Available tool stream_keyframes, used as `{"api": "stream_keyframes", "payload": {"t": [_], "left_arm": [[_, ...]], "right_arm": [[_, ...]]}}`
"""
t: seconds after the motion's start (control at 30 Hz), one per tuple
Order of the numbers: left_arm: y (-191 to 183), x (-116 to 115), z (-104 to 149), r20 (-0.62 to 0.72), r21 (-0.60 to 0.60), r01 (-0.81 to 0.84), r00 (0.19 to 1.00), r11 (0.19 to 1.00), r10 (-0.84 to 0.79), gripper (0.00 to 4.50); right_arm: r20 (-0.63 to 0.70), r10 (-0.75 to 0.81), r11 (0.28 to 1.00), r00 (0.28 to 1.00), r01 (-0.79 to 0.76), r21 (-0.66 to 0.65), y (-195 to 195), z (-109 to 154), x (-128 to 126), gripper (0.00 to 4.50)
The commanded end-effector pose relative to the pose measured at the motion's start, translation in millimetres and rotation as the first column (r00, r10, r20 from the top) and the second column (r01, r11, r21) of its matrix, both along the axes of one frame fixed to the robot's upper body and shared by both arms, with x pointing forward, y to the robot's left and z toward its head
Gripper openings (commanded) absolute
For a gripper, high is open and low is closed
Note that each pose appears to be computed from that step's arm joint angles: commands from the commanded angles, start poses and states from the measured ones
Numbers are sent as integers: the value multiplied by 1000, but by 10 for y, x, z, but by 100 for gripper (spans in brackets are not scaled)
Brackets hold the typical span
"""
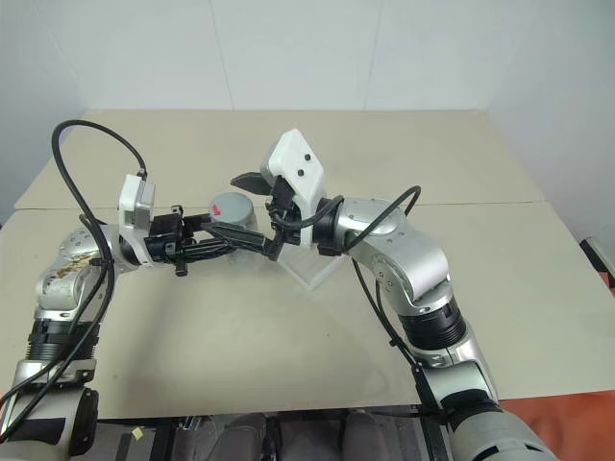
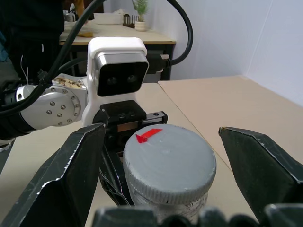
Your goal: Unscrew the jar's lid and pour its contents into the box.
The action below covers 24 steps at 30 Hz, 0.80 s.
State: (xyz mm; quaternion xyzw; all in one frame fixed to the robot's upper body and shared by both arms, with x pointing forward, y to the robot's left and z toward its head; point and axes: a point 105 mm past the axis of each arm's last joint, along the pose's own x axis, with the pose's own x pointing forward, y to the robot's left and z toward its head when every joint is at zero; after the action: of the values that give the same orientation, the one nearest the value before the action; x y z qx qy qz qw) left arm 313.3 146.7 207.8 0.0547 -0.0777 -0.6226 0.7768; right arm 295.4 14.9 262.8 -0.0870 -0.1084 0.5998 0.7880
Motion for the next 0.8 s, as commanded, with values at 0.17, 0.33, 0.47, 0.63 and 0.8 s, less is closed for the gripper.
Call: {"api": "stream_keyframes", "payload": {"t": [0.17, 0.33, 0.47, 0.63, 0.8], "left_arm": [[-16, -40, 96, 50, -7, 11, 999, 1000, -11, 186], [4, -37, 92, 47, -7, 9, 999, 1000, -8, 186], [25, -31, 92, 47, -5, 7, 999, 1000, -6, 186], [27, -41, 83, 48, -3, 9, 999, 1000, -9, 186], [14, -54, 74, 48, -2, 12, 999, 1000, -12, 186]], "right_arm": [[38, 26, 1000, 999, -26, 1, 35, 110, -59, 446], [30, 25, 1000, 999, -25, -18, 26, 98, -58, 446], [23, 26, 999, 999, -26, -25, 20, 96, -58, 446], [23, 25, 999, 999, -24, -26, 9, 101, -58, 446], [20, 25, 999, 999, -24, -26, 9, 97, -57, 446]]}}
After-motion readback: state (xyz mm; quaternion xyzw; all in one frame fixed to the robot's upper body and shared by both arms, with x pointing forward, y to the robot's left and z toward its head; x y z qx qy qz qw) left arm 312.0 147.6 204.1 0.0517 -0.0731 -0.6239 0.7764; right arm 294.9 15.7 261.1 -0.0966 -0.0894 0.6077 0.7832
